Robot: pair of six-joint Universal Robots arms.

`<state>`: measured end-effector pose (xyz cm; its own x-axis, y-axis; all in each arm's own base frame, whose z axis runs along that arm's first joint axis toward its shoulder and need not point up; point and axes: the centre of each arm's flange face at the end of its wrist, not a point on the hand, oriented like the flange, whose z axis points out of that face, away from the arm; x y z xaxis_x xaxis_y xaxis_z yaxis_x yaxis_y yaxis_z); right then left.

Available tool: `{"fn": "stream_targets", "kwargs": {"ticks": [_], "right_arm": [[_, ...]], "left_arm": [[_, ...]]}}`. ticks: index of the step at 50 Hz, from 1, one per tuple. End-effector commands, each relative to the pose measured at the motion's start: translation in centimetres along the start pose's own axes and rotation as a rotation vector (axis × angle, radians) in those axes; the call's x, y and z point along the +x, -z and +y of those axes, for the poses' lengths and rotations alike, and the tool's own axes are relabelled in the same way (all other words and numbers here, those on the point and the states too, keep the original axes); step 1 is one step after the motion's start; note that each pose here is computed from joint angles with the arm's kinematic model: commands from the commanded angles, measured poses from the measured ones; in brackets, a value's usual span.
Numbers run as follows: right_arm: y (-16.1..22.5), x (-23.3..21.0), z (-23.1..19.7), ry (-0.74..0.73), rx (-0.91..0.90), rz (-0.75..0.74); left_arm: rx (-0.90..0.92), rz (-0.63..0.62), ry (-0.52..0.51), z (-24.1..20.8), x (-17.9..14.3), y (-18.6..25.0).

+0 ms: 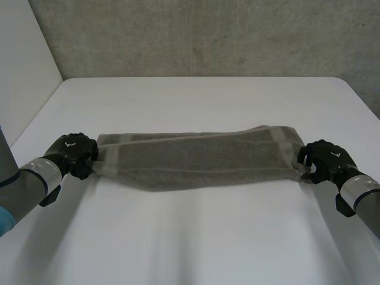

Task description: Fold the towel.

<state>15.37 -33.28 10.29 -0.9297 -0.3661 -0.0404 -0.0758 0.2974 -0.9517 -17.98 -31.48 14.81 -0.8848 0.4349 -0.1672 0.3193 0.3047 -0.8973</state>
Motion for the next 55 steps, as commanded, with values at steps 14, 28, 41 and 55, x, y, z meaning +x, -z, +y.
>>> {"fn": "stream_targets", "kwargs": {"ticks": [14,28,41,55], "right_arm": [[-0.5,0.4,-0.2,0.008,0.022,0.003],[0.5,3.8,-2.0,0.178,0.045,0.041],[0.9,2.9,-1.7,0.312,0.005,-0.067],[0.6,5.4,-3.1,0.445,0.013,-0.040]], "left_arm": [[-0.003,-0.004,0.002,0.1,-0.1,0.1],[0.005,-0.009,0.002,-0.3,-0.1,0.8],[-0.018,-0.001,0.006,0.3,0.2,1.1],[-0.024,0.015,0.003,0.4,1.1,2.3]]}}
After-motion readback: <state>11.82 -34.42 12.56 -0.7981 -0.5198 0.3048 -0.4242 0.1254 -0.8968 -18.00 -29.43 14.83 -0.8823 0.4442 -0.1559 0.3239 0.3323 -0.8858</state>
